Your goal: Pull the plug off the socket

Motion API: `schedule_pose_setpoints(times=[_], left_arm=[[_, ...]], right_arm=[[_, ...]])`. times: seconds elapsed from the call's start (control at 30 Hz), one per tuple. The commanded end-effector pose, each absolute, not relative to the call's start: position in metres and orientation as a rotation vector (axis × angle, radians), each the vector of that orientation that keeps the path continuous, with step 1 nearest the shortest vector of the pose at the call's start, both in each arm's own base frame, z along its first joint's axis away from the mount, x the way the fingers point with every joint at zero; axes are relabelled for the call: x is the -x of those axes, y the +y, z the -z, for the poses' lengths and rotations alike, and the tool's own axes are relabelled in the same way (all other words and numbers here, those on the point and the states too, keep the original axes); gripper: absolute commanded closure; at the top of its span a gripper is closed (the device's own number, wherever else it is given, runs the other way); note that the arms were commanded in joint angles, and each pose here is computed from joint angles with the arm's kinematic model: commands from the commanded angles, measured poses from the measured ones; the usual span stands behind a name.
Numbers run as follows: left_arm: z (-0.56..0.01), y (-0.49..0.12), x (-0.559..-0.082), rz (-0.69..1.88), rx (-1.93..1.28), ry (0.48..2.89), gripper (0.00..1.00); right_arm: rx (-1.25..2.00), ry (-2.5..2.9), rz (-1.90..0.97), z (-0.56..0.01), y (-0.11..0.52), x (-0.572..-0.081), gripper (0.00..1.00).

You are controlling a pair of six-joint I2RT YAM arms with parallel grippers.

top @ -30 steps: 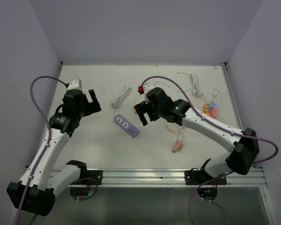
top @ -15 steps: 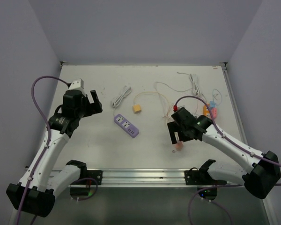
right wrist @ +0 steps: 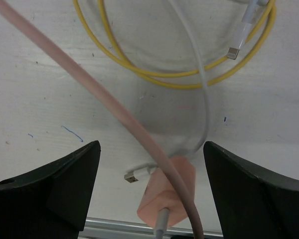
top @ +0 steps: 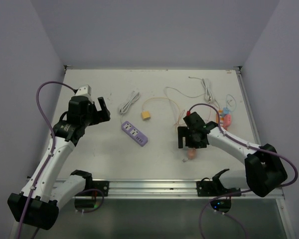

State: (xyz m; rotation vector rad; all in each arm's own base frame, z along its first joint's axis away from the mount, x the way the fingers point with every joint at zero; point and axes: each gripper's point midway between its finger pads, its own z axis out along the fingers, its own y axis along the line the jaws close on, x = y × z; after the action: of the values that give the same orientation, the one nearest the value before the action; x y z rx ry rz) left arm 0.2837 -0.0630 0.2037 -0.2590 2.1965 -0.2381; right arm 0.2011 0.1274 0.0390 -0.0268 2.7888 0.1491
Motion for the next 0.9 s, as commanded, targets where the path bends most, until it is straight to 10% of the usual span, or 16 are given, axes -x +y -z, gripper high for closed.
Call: schedule_pose_setpoints(times=[0.0,0.33,0.47,0.87], left_arm=[[-0.204,-0.065,-0.285,0.249,0.227,2.184,0.0],[-0.198,-0.067,-0.285,0.259,0.219,2.196,0.0],[-0.203,-0.07,-0.286,0.274,0.212,2.189,0.0],[-0.213,-0.068,-0.283,0.267,0.207,2.173,0.0]], right_arm=[[-0.074,2.742,-0.142,-0.032,0.13,-0.219,0.12],[-0.027,2.754,-0.194,-0.016,0.144,-0.231,0.4],[0.053,2.761,-0.295,-0.008,0.178,-0.25,0.82],[0.325,2.627,-0.402,-0.024,0.322,-0.335,1.0]])
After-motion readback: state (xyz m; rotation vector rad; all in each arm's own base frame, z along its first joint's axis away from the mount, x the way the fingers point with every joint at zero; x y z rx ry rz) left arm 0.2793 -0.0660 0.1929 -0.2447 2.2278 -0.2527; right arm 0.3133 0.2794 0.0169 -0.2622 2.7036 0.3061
